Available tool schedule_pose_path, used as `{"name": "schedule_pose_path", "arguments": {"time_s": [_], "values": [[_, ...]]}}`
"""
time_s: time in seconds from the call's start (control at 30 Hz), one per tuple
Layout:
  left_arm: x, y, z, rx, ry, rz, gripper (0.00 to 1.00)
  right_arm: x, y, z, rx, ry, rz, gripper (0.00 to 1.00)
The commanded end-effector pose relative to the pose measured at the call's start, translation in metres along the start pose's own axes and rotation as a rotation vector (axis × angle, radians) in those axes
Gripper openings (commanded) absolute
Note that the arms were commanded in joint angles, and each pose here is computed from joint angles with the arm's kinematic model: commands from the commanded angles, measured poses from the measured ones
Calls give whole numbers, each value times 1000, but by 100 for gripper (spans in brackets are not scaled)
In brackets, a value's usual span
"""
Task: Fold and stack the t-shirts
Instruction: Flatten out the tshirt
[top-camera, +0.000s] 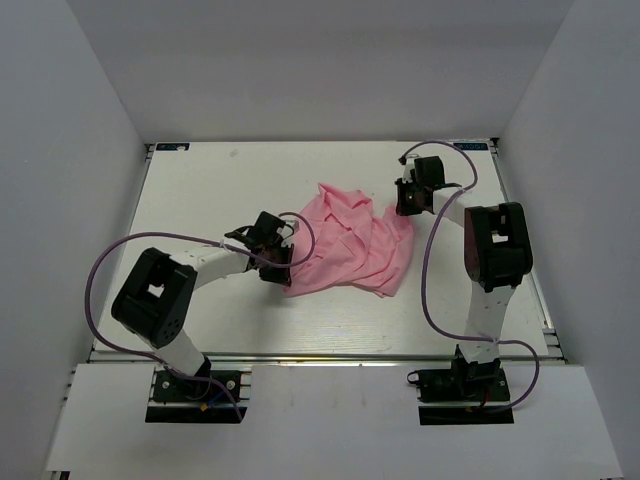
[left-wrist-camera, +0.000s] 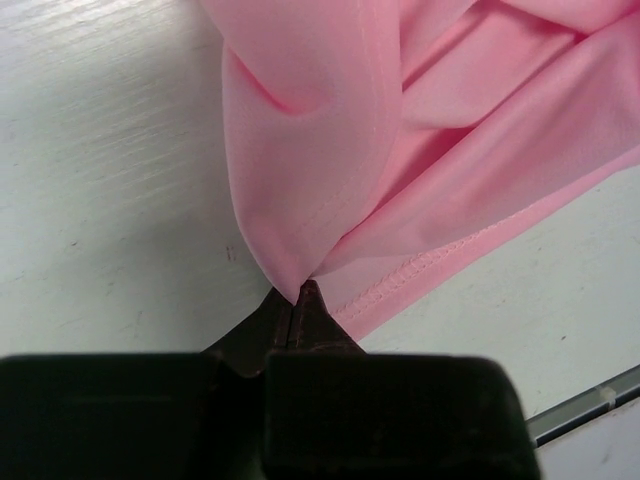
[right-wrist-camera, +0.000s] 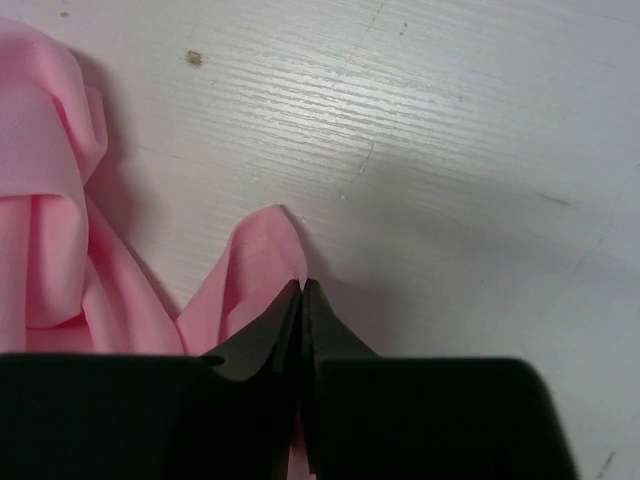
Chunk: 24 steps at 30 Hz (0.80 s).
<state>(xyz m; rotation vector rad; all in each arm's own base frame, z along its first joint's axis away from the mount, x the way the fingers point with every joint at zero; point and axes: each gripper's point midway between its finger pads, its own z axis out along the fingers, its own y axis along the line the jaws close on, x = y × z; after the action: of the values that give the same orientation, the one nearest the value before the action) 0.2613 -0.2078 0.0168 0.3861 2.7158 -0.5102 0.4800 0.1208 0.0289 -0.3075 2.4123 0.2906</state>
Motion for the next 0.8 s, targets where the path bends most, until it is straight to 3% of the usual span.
{"name": "schedule_pose_path", "arguments": {"time_s": [0.0,0.3,0.57,0.77], "values": [[-19,-4,-18,-23,-82,-8,0,-19,3,-8,6,-47,12,3],[-95,-36,-81,35,-338,42,0,-76,14,-71,6,-231,21,0],[-153,-57,-189,73,-665,40,0,-121,13,-161,76,-435,79,0],[-174,-62,-268,41,-847,12,0,-145,-15,-249,299,-612,201,0]]}}
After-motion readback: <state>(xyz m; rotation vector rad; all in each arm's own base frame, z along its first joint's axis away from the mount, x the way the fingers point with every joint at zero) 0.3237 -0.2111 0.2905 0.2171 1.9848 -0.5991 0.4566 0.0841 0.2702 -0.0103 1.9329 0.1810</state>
